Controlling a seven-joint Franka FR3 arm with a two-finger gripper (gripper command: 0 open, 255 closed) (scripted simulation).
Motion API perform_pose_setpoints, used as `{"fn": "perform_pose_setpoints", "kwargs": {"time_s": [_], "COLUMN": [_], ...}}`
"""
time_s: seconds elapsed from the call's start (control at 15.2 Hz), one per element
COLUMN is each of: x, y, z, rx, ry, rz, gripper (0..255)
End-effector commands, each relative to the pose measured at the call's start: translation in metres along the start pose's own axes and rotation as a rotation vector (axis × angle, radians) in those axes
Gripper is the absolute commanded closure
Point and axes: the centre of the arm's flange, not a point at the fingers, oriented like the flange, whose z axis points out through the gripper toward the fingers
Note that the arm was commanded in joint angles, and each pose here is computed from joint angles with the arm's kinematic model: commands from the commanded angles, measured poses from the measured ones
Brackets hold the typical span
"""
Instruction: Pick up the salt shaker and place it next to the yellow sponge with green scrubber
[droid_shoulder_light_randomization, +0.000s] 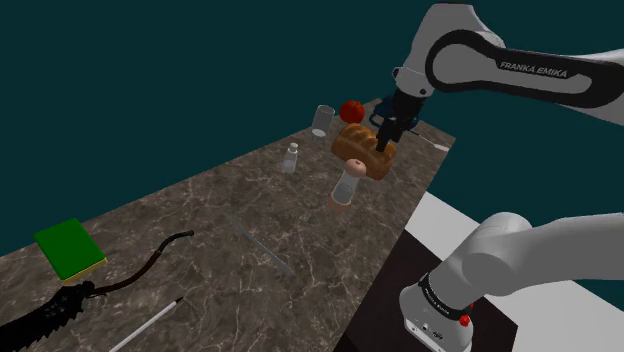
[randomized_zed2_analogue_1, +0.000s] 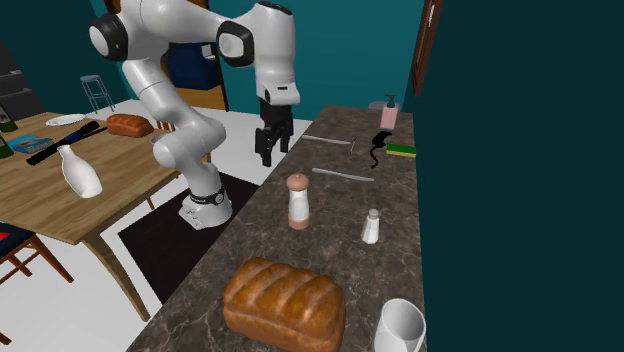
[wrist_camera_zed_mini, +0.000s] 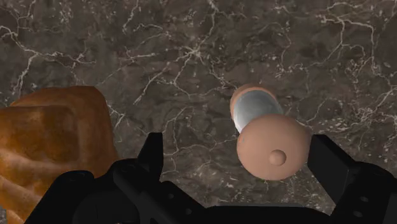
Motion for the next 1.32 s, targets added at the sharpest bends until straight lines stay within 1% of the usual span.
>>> {"fn": "perform_pose_setpoints", "kwargs": {"time_s": [0.0, 0.66, 1.25], "x": [0.015, 0.108, 0.197], "y": [0.000, -0.009, -0.027], "z": [0.016, 0.087, 0.139], "rx": [0.018, 0.108, 0.188], "ry": [0.028, 0.150, 0.260], "rz": [-0.011, -0.071, -0.124], "gripper": [0, 0, 0]}}
